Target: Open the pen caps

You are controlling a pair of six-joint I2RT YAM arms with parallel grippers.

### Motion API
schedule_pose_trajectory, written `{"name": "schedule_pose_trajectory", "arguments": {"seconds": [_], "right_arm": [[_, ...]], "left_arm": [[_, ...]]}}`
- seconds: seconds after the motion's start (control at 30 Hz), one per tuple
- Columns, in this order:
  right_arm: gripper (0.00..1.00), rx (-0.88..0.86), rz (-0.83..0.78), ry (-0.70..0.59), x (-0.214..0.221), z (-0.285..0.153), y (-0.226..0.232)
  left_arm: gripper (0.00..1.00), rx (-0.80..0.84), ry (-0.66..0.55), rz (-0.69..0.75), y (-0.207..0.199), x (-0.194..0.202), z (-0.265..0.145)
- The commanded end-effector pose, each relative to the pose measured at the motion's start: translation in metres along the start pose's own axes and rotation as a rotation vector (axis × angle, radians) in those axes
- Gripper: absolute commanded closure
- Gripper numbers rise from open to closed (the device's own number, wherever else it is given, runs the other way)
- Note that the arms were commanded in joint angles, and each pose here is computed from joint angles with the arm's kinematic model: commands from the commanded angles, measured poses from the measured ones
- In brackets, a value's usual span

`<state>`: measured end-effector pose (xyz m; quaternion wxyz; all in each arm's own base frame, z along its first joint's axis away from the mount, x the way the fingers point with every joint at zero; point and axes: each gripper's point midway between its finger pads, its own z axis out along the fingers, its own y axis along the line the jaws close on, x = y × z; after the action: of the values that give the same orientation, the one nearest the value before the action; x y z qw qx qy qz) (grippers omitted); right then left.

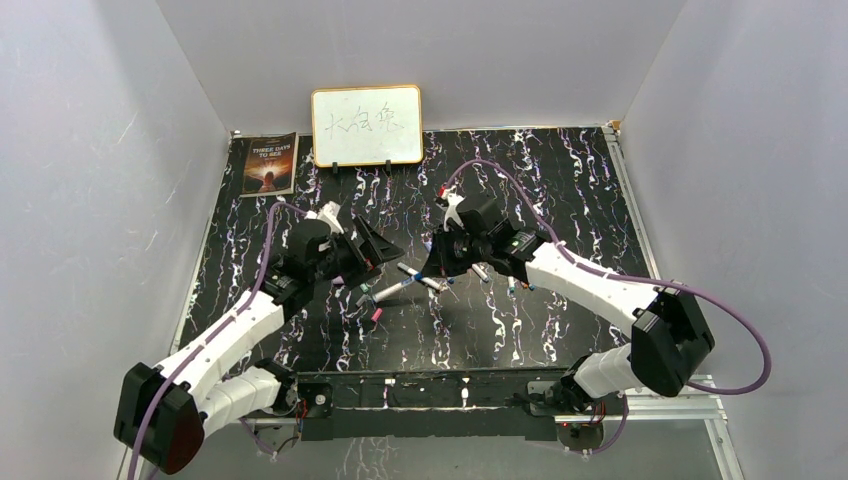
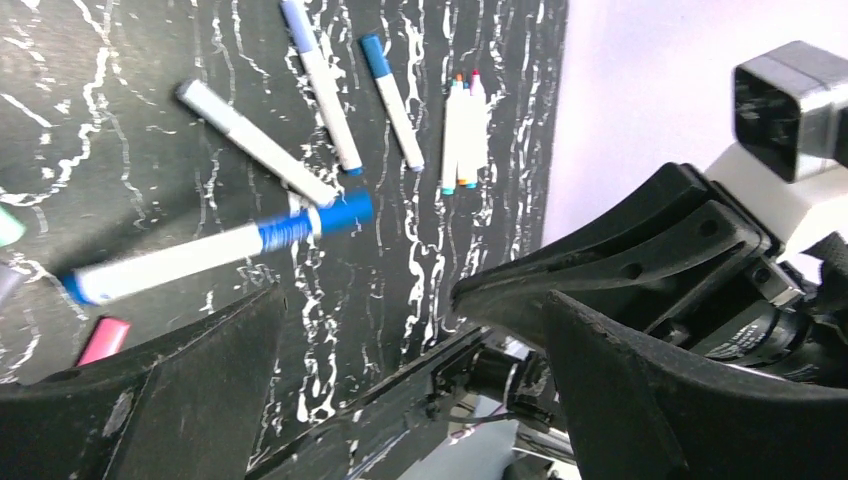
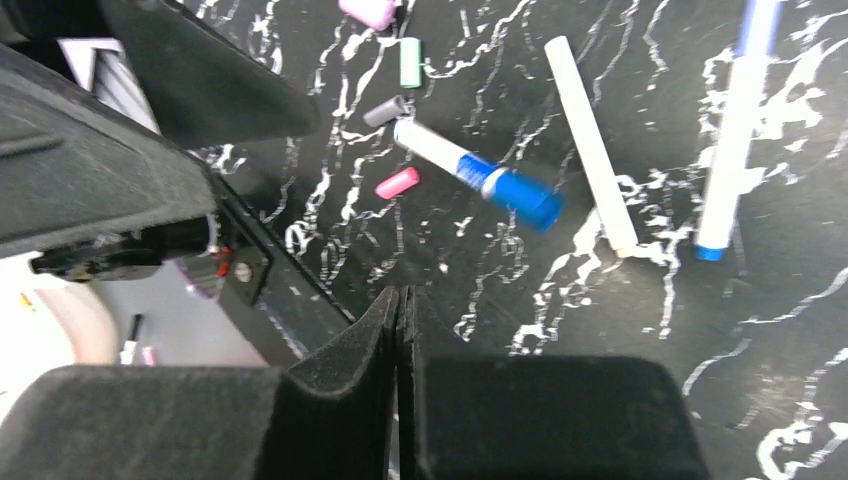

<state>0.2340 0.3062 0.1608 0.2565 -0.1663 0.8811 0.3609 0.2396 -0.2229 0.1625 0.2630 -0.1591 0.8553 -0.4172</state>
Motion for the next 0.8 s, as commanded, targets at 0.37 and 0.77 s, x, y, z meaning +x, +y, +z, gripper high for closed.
{"name": "schedule_pose_trajectory", "arguments": {"seconds": [0.37,0.77], "right_arm": [[0.75,0.022,0.039,0.027,0.023,0.025,0.01],[0.7,0.258,-0.155,0.043,0.02,0.035,-0.026]], "left_arm": [[0.02,-0.033,-0.124,0.044,-0.003,-0.008,-0.008],[0.02,-0.143,-0.177,0.069,0.021,-0.009,-0.039]]}}
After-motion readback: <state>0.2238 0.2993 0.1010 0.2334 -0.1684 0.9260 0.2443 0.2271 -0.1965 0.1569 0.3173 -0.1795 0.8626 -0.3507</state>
